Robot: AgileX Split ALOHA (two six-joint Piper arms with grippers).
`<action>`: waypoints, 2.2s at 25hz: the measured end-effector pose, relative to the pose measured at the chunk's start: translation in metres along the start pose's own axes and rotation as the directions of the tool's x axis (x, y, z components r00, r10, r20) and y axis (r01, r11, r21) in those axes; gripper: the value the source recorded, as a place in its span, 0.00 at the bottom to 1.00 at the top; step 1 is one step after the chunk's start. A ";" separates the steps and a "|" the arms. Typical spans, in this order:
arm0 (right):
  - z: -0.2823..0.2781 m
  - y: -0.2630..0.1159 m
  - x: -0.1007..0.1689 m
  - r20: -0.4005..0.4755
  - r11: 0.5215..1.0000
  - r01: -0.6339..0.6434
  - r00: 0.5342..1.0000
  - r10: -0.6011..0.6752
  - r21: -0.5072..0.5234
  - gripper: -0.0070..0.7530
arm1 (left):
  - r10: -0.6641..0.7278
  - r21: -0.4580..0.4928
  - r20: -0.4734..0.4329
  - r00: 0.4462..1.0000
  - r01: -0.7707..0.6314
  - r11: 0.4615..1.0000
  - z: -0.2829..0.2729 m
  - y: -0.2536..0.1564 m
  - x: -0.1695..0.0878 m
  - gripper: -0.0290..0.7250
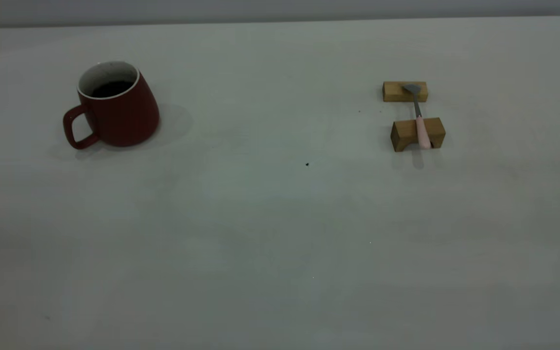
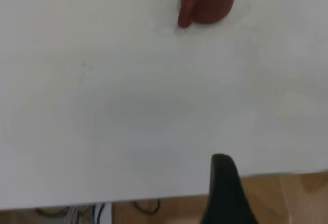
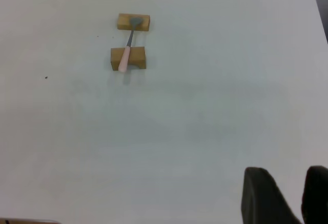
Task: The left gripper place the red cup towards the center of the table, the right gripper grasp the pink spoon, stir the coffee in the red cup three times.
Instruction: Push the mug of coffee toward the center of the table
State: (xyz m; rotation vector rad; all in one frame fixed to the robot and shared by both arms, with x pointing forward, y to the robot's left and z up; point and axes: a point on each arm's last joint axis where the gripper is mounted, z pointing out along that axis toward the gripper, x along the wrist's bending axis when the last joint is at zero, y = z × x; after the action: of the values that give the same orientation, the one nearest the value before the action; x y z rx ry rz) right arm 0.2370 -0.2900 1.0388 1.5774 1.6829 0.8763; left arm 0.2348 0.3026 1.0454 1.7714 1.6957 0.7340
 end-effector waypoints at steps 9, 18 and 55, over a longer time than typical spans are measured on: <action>0.000 0.000 0.000 0.000 1.000 0.000 1.000 0.000 0.000 0.32 | 0.162 0.181 -0.021 0.987 -0.156 0.971 0.049 0.098 0.003 0.78; 0.000 0.000 0.000 0.000 1.000 0.000 1.000 0.000 0.000 0.32 | 0.460 0.333 0.116 0.880 -0.471 0.817 0.169 0.164 0.002 0.85; 0.000 0.000 0.000 0.000 1.000 0.000 1.000 0.000 0.000 0.32 | 0.853 0.110 0.507 0.123 -0.991 0.077 0.478 0.144 0.016 0.81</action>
State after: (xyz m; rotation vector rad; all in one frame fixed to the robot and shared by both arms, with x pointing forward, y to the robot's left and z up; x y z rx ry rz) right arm 0.2370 -0.2899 1.0388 1.5774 1.6830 0.8768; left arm 0.6820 0.2987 0.8238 3.1398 0.1366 0.4389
